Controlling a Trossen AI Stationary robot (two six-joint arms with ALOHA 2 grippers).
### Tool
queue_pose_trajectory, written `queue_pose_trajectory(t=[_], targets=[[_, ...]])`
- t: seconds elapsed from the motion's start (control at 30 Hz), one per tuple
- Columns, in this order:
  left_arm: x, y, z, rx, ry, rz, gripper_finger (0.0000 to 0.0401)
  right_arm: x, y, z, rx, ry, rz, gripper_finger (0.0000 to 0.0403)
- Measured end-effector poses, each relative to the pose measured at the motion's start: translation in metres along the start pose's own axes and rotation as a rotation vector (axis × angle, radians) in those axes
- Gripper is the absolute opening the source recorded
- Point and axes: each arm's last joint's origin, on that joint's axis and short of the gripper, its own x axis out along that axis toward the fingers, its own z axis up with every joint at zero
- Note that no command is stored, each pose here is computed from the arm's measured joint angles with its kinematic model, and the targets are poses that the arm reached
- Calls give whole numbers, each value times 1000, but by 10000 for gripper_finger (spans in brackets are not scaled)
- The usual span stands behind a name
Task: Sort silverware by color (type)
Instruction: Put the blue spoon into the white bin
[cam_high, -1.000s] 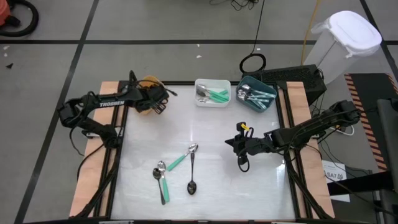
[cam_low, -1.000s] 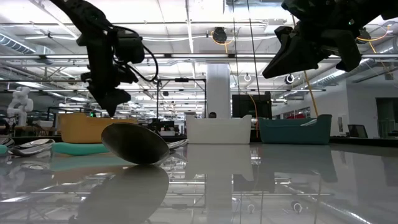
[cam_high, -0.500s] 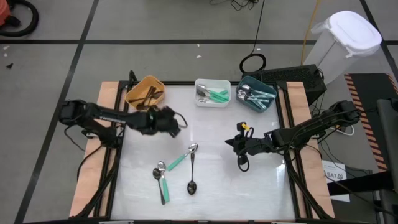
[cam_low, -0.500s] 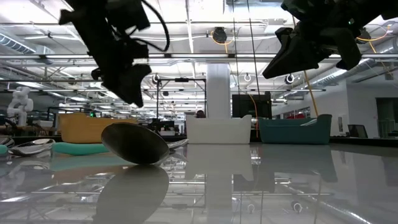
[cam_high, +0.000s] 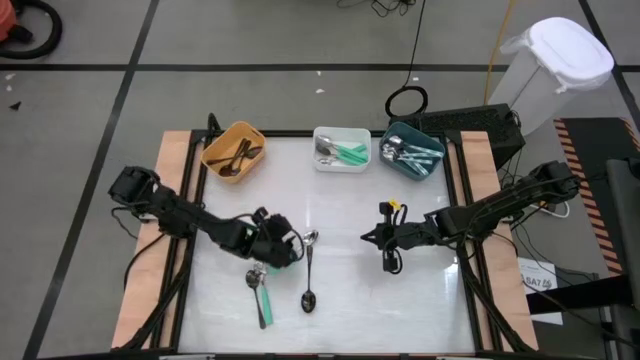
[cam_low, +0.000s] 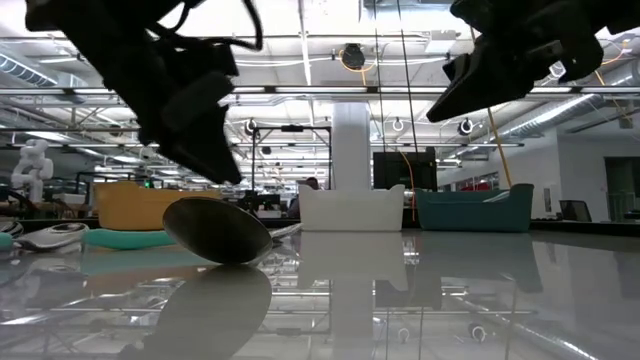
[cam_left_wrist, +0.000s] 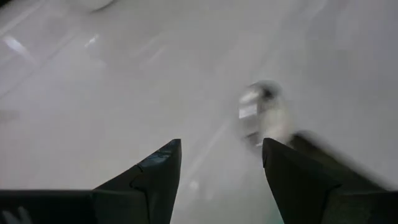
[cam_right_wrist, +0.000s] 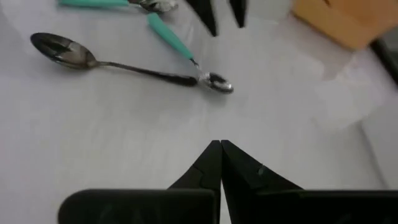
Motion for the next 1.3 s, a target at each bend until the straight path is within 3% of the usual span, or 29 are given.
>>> queue_pose_trajectory(t=[0.3,0.7,0.83,1.3], targets=[[15,-21,-23,38,17,-13,224,4,11,-2,152,4,27,2],[4,-34,-38,24,-26,-29,224,26,34,-12,133,36,65,2],[9,-35,-47,57,-52,29,224,32,37,-18,151,68,62,2],[25,-42,-67,73,-51,74,223,45,45,-26,185,97,64,2]])
